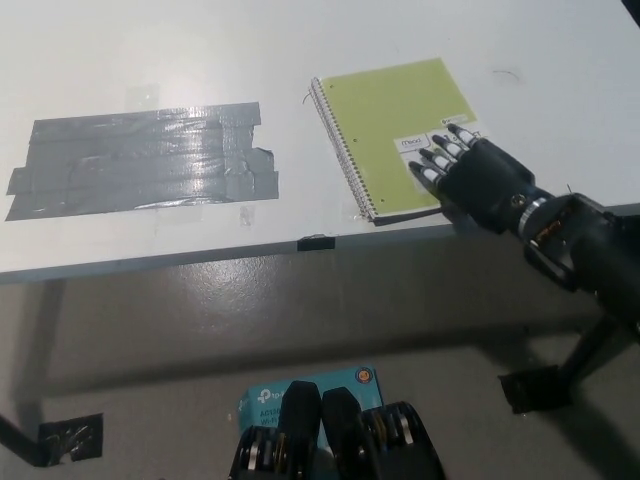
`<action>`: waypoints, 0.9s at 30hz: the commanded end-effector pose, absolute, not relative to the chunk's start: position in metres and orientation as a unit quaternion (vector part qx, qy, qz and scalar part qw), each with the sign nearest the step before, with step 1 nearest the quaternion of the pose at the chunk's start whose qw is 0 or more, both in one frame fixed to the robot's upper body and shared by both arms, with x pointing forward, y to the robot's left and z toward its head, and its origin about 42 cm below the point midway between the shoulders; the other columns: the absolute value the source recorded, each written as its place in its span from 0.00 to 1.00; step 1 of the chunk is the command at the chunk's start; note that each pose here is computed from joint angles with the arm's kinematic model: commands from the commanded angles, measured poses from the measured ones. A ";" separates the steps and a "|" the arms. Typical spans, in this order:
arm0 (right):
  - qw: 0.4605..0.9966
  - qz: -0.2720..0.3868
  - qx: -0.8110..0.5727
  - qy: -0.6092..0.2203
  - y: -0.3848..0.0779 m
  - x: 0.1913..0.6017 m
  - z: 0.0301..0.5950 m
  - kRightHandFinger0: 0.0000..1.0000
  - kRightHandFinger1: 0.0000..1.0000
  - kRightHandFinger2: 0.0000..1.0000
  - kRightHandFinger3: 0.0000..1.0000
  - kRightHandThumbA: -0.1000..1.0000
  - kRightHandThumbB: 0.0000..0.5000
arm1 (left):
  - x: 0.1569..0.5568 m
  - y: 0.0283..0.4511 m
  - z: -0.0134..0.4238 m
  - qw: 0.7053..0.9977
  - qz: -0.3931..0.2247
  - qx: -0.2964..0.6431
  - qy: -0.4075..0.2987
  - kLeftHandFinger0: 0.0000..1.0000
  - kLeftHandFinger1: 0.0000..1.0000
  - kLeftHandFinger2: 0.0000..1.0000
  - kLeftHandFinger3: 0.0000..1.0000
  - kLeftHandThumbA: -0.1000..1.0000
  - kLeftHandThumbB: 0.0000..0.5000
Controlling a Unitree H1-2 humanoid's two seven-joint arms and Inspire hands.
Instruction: The robot uses its right hand to align two notebooks stacked together until they are fully overlapped
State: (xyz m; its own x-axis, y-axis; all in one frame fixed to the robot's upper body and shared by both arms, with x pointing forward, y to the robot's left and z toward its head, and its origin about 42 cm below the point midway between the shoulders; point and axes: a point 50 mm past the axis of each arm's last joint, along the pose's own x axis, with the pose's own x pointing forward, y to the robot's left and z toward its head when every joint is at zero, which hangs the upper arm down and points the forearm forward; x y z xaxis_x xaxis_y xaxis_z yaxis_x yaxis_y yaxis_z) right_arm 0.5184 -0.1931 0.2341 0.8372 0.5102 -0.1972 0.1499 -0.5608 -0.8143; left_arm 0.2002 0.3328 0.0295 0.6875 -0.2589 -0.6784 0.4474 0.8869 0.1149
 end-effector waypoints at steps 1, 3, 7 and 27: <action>0.424 0.177 -0.860 -0.219 -0.182 0.535 0.300 1.00 1.00 1.00 1.00 1.00 0.61 | 0.194 0.342 0.036 0.904 -0.201 0.146 0.347 0.68 0.62 0.64 1.00 1.00 1.00; 0.422 0.168 -0.861 -0.228 -0.181 0.537 0.312 1.00 1.00 1.00 1.00 1.00 0.61 | 0.194 0.341 0.035 0.903 -0.200 0.147 0.350 0.67 0.61 0.63 1.00 1.00 1.00; 0.421 0.148 -0.859 -0.252 -0.177 0.543 0.338 1.00 1.00 1.00 1.00 1.00 0.62 | 0.190 0.341 0.033 0.903 -0.198 0.151 0.351 0.61 0.58 0.64 1.00 1.00 1.00; 0.556 0.010 -0.755 -0.348 -0.245 0.475 0.553 1.00 1.00 1.00 1.00 1.00 0.51 | 0.173 0.354 0.027 0.899 -0.189 0.156 0.362 0.69 0.62 0.66 1.00 1.00 1.00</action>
State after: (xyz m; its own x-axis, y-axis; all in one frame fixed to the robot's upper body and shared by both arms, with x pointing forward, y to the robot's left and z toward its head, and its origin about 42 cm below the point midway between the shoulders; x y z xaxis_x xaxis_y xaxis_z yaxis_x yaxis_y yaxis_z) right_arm 0.5161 -0.2093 0.4829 0.7867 0.5598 0.2604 0.4840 -0.2972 -0.8231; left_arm 0.1808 0.3401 0.0225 0.6607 -0.2437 -0.7100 0.4414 0.8912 0.1048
